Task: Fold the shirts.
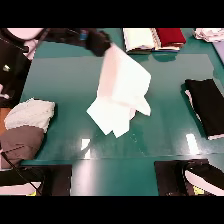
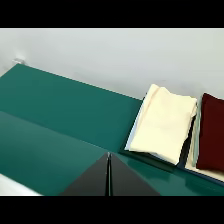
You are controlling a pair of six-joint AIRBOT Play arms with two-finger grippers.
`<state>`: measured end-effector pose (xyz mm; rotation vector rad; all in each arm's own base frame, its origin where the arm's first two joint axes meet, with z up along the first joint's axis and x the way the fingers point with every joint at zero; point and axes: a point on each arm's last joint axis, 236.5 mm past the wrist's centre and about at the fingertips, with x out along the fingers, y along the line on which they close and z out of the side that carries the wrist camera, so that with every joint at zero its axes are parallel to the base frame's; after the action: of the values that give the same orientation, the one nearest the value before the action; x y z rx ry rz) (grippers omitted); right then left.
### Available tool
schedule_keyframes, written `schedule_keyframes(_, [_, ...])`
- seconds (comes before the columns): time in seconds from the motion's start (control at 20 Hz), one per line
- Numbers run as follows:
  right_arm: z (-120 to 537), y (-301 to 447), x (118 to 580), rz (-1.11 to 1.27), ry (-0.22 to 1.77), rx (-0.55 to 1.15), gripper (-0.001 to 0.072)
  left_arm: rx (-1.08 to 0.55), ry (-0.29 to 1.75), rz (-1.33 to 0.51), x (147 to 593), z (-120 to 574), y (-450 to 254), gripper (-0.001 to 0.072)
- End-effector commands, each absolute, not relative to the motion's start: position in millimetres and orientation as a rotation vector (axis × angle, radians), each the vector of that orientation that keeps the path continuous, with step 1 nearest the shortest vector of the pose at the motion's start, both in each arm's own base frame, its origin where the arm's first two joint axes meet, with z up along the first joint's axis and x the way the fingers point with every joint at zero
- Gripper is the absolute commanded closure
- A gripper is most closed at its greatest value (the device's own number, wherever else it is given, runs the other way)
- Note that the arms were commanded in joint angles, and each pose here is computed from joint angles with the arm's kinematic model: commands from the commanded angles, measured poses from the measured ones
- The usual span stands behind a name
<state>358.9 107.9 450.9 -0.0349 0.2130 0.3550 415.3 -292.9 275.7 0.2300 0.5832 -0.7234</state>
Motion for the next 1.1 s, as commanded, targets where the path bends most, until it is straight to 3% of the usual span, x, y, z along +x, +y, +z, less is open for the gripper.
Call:
schedule_keyframes(0.0, [445,109,362,0.356,0.232,-0.036,0.0695,0.12,0.884,-0.588,413,220,-213,0.0219])
schedule_keyframes(0.2, [428,111,372,0.36,0.287,-0.04,0.0695,-0.038,1.025,-0.649,394,156,-221,0.0219])
schedule_keyframes(0.35, [422,113,378,0.361,0.306,-0.04,0.0695,-0.021,1.071,-0.732,375,129,-247,0.0219])
schedule_keyframes(0.6, [413,113,376,0.364,0.342,-0.047,0.0695,-0.04,1.086,-0.626,392,113,-215,0.0218])
schedule_keyframes(0.85, [408,114,375,0.368,0.364,-0.05,0.0694,-0.135,1.256,-0.524,368,10,-198,0.0219])
schedule_keyframes(1.05, [406,114,374,0.371,0.373,-0.049,0.0695,-0.274,1.271,-0.46,357,-41,-201,0.0219])
